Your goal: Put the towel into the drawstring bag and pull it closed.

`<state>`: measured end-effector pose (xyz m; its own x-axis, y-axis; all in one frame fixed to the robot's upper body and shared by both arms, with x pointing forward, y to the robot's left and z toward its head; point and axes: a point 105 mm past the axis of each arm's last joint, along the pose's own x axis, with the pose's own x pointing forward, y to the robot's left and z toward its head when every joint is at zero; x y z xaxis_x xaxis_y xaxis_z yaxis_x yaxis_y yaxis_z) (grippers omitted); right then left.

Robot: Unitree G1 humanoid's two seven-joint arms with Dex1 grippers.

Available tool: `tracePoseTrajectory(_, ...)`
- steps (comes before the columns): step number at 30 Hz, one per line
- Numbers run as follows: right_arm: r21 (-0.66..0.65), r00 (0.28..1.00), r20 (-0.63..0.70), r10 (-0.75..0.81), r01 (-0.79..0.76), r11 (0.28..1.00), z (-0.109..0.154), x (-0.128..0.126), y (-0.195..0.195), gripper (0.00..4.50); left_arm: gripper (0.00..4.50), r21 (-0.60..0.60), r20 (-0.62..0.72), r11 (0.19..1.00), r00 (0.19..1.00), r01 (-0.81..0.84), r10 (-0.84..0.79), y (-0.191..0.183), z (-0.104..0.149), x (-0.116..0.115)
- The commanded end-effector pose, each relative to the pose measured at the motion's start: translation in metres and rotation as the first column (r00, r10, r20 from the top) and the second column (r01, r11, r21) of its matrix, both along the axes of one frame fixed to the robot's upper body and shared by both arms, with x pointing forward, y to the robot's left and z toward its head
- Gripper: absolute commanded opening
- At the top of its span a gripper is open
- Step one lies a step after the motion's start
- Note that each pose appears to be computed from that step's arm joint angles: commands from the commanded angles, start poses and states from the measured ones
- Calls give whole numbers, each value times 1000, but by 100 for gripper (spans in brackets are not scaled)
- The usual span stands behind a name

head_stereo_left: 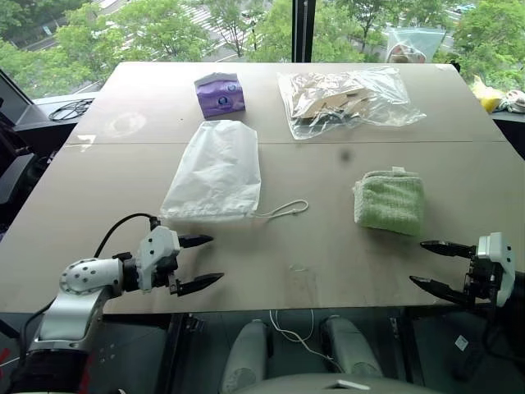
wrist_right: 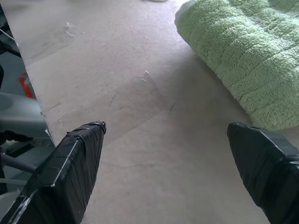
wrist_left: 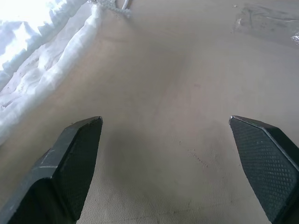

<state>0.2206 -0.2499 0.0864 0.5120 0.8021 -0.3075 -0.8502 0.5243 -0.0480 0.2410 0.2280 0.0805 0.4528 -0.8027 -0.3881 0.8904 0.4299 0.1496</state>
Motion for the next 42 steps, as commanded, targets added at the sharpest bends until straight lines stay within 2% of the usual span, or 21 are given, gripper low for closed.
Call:
tracePoseTrajectory(1,-2,1000,12,18,-18,1000,6,-3,1,446,450,12,31,1000,999,9,-9,1,3,1)
tracePoseTrajectory(19,14,1000,8,11,-11,1000,9,-2,2,446,450,-46,4,998,999,41,-41,4,2,-4)
tracePoseTrajectory(24,39,999,31,43,-44,998,19,-5,15,446,450,-106,7,994,1000,18,-17,6,10,-3)
tracePoseTrajectory(29,128,994,69,86,-94,987,33,-11,50,446,450,-240,-14,969,999,-51,50,-2,18,5)
tracePoseTrajectory(32,190,991,100,84,-102,977,43,-13,71,446,450,-271,98,952,979,-146,178,-5,27,16)
tracePoseTrajectory(36,208,981,187,55,-94,973,56,-16,86,446,450,-349,202,869,877,-351,436,10,41,22)
tracePoseTrajectory(39,247,971,239,18,-79,966,65,-17,97,446,450,-295,291,862,821,-411,491,15,36,22)
tracePoseTrajectory(42,232,957,290,-2,-68,970,65,-17,106,446,450,-251,387,851,758,-462,526,29,37,34)
